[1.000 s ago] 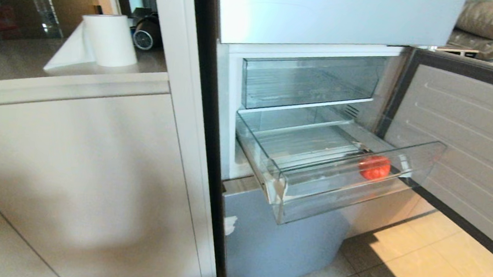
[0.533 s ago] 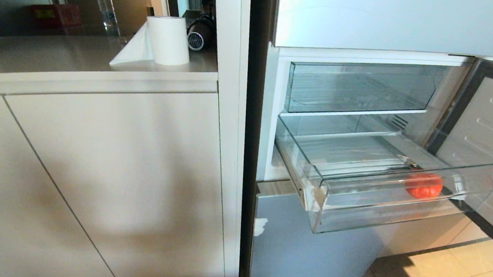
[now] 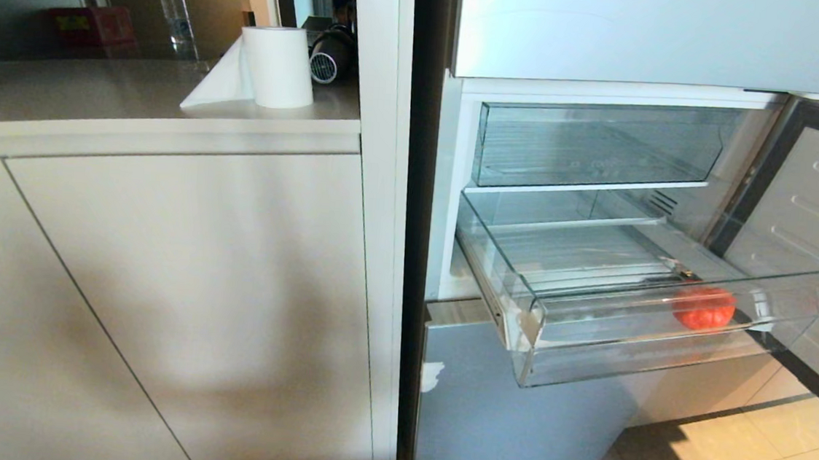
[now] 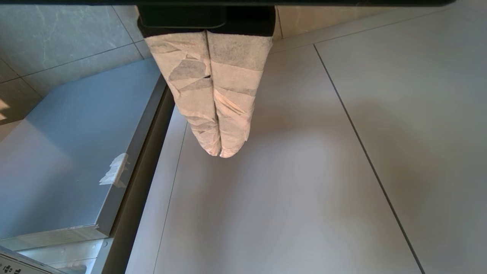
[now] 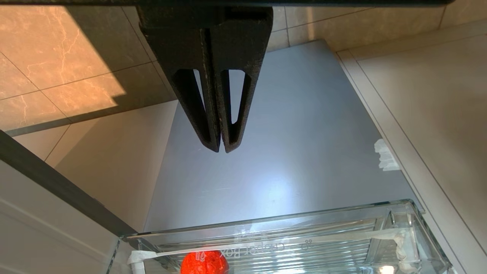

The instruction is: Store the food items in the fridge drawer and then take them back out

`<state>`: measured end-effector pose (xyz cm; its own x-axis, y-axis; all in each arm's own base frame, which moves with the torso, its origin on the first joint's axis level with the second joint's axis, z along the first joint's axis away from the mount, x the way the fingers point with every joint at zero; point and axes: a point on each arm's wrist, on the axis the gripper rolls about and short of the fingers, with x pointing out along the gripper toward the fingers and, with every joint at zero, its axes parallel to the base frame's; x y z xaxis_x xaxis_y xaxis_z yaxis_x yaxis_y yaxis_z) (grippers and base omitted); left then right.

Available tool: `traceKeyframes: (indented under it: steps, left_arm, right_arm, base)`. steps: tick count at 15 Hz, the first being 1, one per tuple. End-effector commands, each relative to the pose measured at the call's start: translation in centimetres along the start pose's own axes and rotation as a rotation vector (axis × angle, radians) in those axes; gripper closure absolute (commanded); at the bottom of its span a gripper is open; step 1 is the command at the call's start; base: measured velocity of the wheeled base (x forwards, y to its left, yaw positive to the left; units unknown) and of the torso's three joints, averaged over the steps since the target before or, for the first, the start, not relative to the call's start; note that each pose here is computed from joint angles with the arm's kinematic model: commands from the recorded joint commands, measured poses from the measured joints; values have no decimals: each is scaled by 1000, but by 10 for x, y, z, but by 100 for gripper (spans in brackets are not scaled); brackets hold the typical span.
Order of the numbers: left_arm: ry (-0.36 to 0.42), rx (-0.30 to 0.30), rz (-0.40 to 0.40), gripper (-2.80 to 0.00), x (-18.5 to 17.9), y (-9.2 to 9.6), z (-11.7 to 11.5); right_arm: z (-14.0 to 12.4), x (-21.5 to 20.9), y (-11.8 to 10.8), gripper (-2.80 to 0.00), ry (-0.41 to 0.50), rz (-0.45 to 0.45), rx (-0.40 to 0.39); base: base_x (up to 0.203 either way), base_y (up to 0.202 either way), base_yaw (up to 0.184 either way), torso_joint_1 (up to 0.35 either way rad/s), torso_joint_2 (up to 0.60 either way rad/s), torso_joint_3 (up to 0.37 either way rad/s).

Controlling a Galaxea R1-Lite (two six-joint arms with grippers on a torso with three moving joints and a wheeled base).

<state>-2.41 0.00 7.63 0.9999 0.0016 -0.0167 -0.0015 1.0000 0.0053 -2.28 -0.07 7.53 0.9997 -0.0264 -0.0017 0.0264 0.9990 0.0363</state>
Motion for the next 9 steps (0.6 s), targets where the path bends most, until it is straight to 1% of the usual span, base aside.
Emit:
traceKeyframes:
  steps: [1, 2, 3, 9]
  left_arm:
    - [2, 1, 1, 0, 0, 0, 0]
    - [2, 1, 0, 0, 0, 0, 0]
    - [2, 4, 0, 0, 0, 0, 0]
    - [2, 4, 1, 0, 0, 0, 0]
  right_arm:
    - [0, 0, 0, 0, 1, 0, 0]
    - [0, 0, 0, 0, 1, 0, 0]
    - [0, 0, 0, 0, 1, 0, 0]
    - [0, 0, 0, 0, 1, 0, 0]
  base:
    - [0, 0, 0, 0, 0, 0]
    - [0, 0, 0, 0, 0, 0]
    - [104, 0, 0, -4, 2, 6]
    - [196, 0, 0, 4, 2, 2]
